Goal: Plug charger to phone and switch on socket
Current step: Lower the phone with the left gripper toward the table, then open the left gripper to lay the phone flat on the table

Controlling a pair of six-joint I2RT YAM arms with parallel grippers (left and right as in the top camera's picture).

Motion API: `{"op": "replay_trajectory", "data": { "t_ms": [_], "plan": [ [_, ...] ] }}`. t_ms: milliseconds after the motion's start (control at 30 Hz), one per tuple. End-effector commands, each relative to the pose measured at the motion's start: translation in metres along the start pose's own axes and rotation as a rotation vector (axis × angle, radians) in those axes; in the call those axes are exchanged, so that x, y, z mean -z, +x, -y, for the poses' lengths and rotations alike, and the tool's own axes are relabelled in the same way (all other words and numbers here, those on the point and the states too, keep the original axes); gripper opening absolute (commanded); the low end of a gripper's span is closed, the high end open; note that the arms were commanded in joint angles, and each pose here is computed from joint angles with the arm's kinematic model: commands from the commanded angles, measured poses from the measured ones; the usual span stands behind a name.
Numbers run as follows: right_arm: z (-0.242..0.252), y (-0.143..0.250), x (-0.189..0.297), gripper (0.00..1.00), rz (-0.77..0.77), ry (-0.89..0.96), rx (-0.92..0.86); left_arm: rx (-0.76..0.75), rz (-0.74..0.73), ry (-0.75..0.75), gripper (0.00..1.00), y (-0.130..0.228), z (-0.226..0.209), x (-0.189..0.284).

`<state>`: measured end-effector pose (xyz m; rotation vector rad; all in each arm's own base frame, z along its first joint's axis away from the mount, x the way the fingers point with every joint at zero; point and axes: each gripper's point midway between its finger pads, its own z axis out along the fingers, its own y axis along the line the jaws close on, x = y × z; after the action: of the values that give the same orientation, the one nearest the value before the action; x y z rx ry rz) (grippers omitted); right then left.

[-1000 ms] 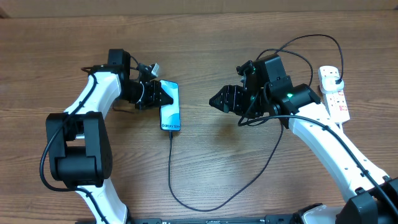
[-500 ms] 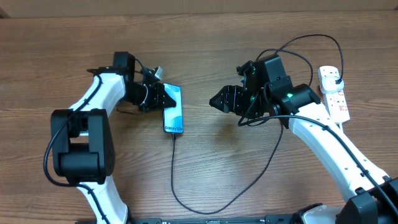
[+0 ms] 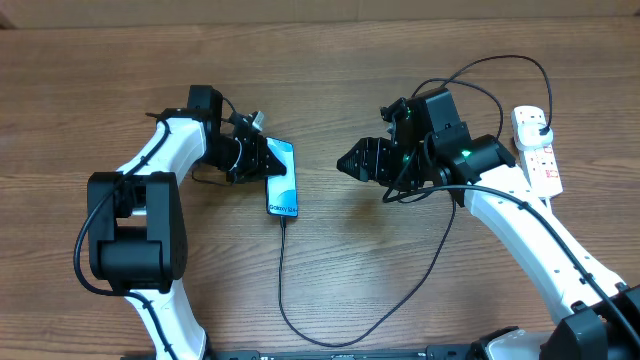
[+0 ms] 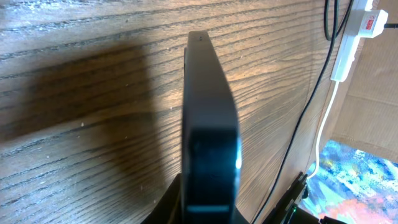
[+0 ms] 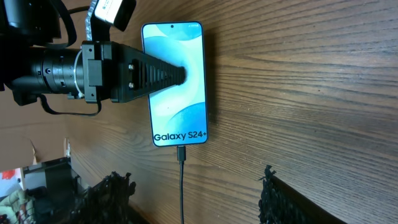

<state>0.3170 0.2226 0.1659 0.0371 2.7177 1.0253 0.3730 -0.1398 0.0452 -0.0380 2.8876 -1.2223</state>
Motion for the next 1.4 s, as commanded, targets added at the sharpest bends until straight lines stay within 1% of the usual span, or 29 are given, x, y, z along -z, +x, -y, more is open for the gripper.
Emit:
{"op": "replay_trajectory", "data": {
  "t_ms": [0, 200, 367, 833, 867, 933, 1367],
  "plan": [
    [-0.007, -0.002, 0.010, 0.69, 0.028, -0.009, 0.025, 0.025, -0.010, 0.027, 0.11, 0.002, 0.004, -0.002],
    [-0.006, -0.002, 0.010, 0.69, 0.025, -0.008, 0.023, 0.036, -0.010, 0.022, 0.12, 0.002, 0.003, -0.002],
    [-0.006, -0.002, 0.010, 0.69, 0.025, -0.008, 0.022, 0.104, -0.006, -0.053, 0.13, 0.002, -0.010, -0.002],
    [-0.005, 0.001, 0.009, 0.68, 0.016, -0.002, 0.016, 0.118, -0.018, -0.055, 0.18, 0.006, -0.010, -0.002],
    [-0.005, 0.001, 0.010, 0.68, 0.017, -0.002, 0.016, 0.118, -0.018, -0.055, 0.22, 0.006, -0.010, -0.002],
    [-0.005, 0.001, 0.009, 0.68, 0.016, -0.002, 0.017, 0.117, -0.017, -0.062, 0.24, 0.005, -0.011, -0.002],
    [-0.004, 0.002, 0.010, 0.68, 0.011, 0.001, 0.013, 0.127, 0.003, -0.323, 0.27, 0.007, -0.056, 0.007]
  ]
}}
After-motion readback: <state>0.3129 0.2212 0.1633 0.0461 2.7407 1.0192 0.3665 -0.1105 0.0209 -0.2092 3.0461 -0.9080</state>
